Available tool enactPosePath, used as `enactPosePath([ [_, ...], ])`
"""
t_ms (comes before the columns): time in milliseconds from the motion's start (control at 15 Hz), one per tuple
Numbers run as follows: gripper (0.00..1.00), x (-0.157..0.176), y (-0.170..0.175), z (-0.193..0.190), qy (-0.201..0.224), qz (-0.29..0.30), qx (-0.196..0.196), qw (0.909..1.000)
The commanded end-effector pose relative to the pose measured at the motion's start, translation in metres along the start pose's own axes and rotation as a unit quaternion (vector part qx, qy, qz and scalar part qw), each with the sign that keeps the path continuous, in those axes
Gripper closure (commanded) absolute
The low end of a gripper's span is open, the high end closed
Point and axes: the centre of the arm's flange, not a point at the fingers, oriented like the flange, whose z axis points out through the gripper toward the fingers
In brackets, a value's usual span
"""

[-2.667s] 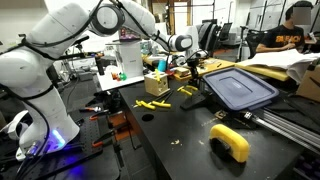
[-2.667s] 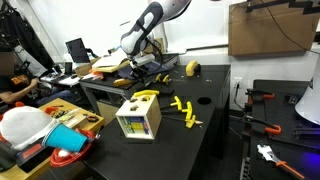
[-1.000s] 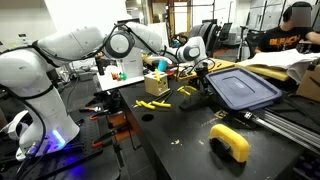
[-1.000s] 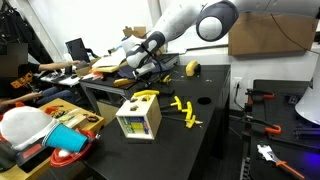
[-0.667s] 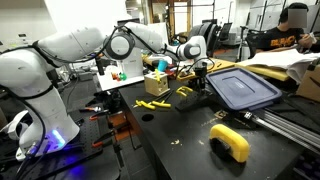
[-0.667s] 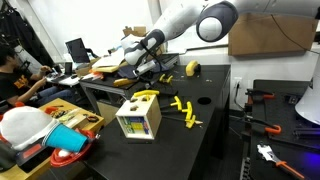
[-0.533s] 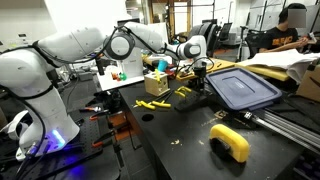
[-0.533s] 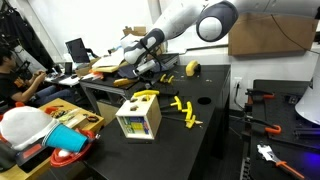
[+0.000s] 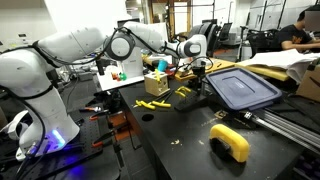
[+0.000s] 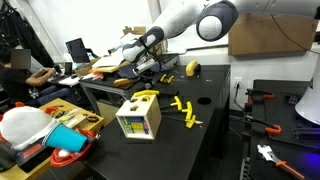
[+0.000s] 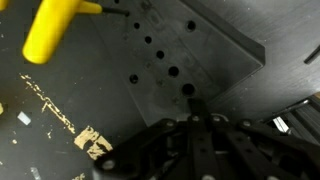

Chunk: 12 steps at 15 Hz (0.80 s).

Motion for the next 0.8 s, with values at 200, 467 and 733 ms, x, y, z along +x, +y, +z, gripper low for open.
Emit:
enactPosePath([
  [200, 1.00, 0.021, -0.030, -0.029, 0.072, -0.004, 0.039, 0.9966],
  [467, 1.00, 0.032, -0.039, -0.002, 0.069, -0.005, 0.016, 0.9975],
  [733, 1.00, 0.044, -0.035, 0.029, 0.077, -0.003, -0.012, 0.9969],
])
